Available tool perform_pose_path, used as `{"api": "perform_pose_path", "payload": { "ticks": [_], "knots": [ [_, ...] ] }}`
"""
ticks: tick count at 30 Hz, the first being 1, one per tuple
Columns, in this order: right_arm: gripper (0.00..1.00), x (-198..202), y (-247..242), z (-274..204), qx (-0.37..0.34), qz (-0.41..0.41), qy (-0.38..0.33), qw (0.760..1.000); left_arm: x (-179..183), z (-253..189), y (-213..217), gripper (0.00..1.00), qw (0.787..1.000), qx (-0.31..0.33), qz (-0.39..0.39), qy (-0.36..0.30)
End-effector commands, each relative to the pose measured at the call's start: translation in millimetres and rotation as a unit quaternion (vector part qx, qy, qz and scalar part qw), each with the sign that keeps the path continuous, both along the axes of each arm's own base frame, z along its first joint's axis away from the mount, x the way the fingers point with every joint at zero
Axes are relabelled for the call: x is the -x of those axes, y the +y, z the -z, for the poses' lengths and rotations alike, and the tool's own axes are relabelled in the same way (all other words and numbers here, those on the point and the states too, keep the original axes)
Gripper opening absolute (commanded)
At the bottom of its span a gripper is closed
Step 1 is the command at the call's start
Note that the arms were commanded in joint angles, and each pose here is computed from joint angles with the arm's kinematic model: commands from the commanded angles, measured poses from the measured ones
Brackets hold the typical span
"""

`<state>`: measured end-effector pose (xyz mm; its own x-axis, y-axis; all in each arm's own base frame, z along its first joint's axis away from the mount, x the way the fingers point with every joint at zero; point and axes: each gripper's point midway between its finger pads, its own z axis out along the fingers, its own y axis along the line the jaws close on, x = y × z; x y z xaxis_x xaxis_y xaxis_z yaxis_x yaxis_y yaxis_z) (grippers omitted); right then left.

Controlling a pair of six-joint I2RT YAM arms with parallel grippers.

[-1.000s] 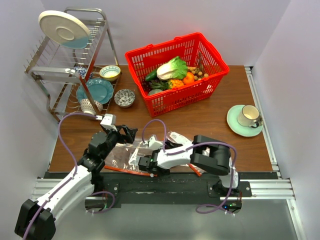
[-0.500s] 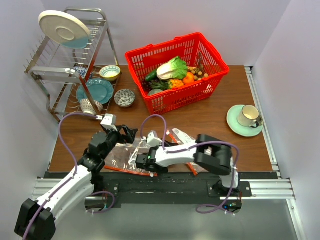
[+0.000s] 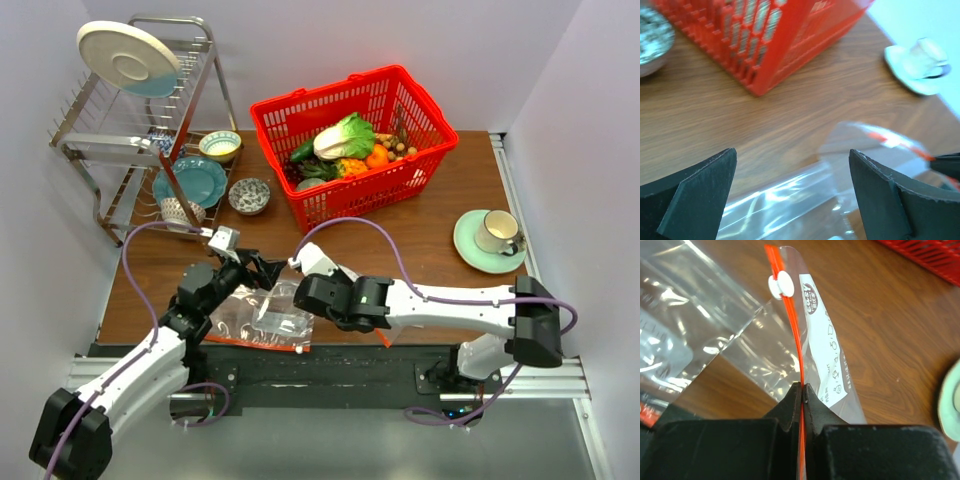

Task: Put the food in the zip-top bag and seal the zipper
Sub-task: Pick up the zipper food storage bag at the center of the board.

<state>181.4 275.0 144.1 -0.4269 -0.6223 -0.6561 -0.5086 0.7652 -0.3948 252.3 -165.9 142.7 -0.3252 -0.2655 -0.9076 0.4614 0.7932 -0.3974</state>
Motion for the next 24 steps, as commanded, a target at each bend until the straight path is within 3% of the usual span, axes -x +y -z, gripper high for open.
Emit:
{"api": "perform_pose_path", "payload": {
  "ticks": [1,12,16,24],
  "knots": [
    [0.0,8,10,-25,-0.046,-0.054,0.042,0.997,11,-57,-26,0.98,0.992,0.081,0.075,-0.065],
    [0.0,3,-12,-103,-0.175,-0.089,0.1,0.975,39,-133,-55,0.98,0.965,0.123,0.195,-0.128],
    [0.0,-5,-23,-130,-0.192,-0.084,0.091,0.974,56,-159,-66,0.98,0.942,0.127,0.261,-0.167],
    [0.0,-6,-14,-179,-0.237,-0.108,0.077,0.963,62,-210,-71,0.99,0.92,0.126,0.288,-0.235]
  ]
}}
